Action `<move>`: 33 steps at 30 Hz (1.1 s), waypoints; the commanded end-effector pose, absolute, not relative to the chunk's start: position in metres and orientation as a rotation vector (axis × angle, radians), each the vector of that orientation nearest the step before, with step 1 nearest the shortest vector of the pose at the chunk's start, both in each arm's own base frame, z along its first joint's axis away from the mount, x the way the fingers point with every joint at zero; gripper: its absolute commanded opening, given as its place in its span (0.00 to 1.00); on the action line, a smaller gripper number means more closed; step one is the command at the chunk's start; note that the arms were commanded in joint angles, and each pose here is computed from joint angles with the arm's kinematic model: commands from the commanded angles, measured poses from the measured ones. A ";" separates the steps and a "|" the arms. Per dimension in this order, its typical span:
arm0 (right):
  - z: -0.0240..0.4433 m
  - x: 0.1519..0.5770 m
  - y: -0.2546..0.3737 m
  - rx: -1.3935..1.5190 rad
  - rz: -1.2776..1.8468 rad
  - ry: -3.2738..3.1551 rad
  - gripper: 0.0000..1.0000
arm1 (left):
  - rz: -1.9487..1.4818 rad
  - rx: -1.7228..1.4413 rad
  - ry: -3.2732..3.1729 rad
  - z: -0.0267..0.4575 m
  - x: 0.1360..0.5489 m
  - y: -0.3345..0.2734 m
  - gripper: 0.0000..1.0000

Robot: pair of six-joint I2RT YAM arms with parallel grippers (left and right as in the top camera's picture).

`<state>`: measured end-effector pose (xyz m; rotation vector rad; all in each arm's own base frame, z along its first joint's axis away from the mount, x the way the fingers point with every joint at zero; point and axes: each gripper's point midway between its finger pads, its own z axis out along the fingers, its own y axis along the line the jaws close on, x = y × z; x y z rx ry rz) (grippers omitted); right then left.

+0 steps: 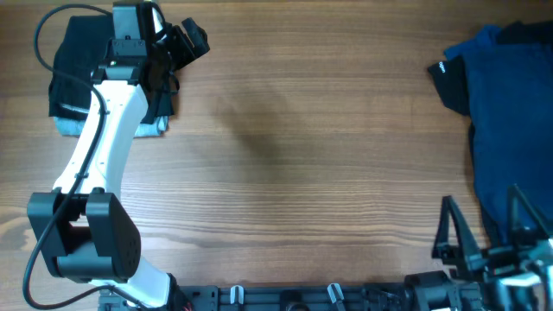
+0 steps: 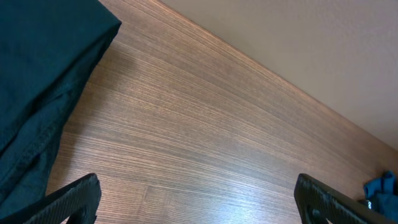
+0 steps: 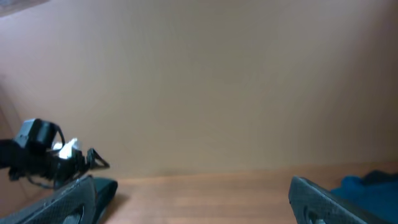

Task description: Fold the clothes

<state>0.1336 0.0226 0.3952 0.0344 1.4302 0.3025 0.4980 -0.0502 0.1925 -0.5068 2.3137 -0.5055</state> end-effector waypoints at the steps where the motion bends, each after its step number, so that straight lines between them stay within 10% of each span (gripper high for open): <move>1: 0.374 0.147 0.021 0.051 0.289 1.388 0.99 | -0.499 -0.507 2.312 0.192 0.499 -0.050 1.00; 33: 0.219 0.242 0.019 0.129 0.283 1.389 0.99 | -0.499 -0.507 2.312 0.192 0.499 -0.050 1.00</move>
